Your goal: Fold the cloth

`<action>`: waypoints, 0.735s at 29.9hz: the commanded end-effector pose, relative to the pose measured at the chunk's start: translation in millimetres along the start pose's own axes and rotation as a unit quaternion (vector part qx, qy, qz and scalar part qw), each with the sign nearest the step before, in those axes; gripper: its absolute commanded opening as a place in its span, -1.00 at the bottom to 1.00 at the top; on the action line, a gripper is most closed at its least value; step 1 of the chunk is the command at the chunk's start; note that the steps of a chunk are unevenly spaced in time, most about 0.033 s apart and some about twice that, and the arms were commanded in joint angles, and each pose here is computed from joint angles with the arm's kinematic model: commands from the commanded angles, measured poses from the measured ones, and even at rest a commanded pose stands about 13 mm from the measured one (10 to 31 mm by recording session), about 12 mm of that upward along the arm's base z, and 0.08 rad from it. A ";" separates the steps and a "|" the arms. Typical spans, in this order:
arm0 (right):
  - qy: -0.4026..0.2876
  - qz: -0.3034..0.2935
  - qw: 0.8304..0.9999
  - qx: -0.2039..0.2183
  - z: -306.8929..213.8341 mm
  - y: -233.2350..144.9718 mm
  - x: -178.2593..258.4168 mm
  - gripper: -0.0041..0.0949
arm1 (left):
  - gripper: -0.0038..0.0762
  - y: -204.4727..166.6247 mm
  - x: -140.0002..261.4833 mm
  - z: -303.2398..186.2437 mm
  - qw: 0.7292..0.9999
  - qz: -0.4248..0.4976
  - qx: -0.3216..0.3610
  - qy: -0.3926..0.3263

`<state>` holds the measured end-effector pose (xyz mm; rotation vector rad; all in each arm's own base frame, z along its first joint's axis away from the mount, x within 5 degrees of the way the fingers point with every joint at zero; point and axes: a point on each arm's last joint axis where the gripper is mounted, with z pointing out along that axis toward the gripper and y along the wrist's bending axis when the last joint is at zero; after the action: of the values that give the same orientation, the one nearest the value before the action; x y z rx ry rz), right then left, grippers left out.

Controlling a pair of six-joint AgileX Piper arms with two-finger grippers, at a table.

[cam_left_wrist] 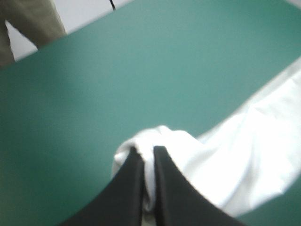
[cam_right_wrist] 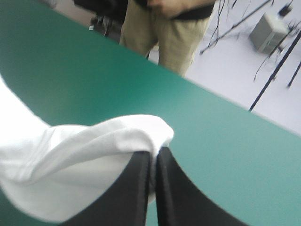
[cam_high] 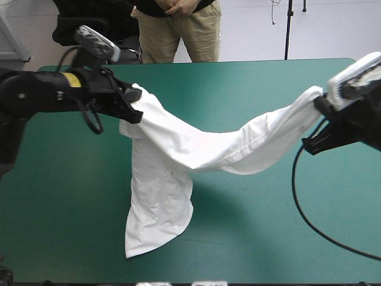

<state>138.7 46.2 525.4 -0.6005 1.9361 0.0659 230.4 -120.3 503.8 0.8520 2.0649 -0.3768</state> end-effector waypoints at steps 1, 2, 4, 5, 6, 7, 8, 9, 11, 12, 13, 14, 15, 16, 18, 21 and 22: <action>0.015 0.014 1.000 0.006 48.0 -0.7 15.2 -0.94 | -0.95 9.3 11.6 46.7 0.999 -0.018 0.019 0.046; 0.029 0.014 0.999 0.005 66.1 -0.2 23.2 -0.94 | -0.95 15.5 16.2 70.6 0.998 -0.024 0.021 0.061; 0.045 0.018 0.999 0.012 97.8 -0.7 36.0 -0.94 | -0.95 25.2 22.9 106.8 0.997 -0.023 0.021 0.076; 0.049 0.018 0.998 0.020 114.2 -1.9 41.7 -0.94 | -0.95 29.5 24.6 121.6 0.996 -0.023 0.020 0.079; 0.051 0.014 0.998 0.030 129.5 -3.6 46.0 -0.94 | -0.95 34.3 27.2 138.8 0.996 -0.028 0.018 0.083; 0.054 0.011 0.998 0.037 144.0 -5.1 49.5 -0.94 | -0.95 38.7 29.2 154.7 0.996 -0.032 0.015 0.082; 0.051 0.005 0.998 0.048 157.5 -7.6 50.2 -0.94 | -0.95 42.7 31.4 169.4 0.996 -0.033 0.013 0.079; 0.048 -0.002 0.997 0.058 170.4 -10.0 50.8 -0.94 | -0.95 45.4 32.8 179.7 0.997 -0.032 0.012 0.074; 0.037 -0.009 0.997 0.072 192.3 -16.8 50.7 -0.94 | -0.95 51.8 35.8 202.0 0.997 -0.036 0.000 0.061; 0.037 -0.002 0.997 0.074 201.7 -19.7 51.9 -0.94 | -0.95 54.2 36.8 209.1 0.998 -0.037 -0.005 0.055; 0.040 0.004 0.996 0.078 212.8 -23.9 53.8 -0.94 | -0.95 57.1 38.3 217.5 0.998 -0.039 -0.010 0.049; 0.049 0.011 0.996 0.080 223.8 -28.6 57.8 -0.94 | -0.95 59.1 38.4 222.4 0.998 -0.040 -0.016 0.042; 0.057 0.019 0.995 0.082 234.0 -33.7 62.0 -0.94 | -0.95 60.9 38.2 226.1 0.998 -0.041 -0.021 0.034; 0.067 0.027 0.994 0.086 244.0 -39.3 67.0 -0.94 | -0.95 62.7 38.7 230.6 0.998 -0.042 -0.026 0.028; 0.080 0.042 0.991 0.096 259.6 -50.7 76.2 -0.94 | -0.94 65.2 38.2 235.0 0.998 -0.041 -0.035 0.016; 0.101 0.070 0.987 0.107 279.4 -66.4 89.4 -0.94 | -0.70 67.4 36.0 237.0 0.998 -0.041 -0.044 0.000; 0.107 0.081 0.985 0.109 284.0 -71.5 93.2 -0.93 | -0.48 67.8 36.2 238.0 0.998 -0.041 -0.045 -0.002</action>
<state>370.0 49.0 312.9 -0.3932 2.2702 -0.1133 408.7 -184.6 297.5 0.7910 2.2497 -0.3100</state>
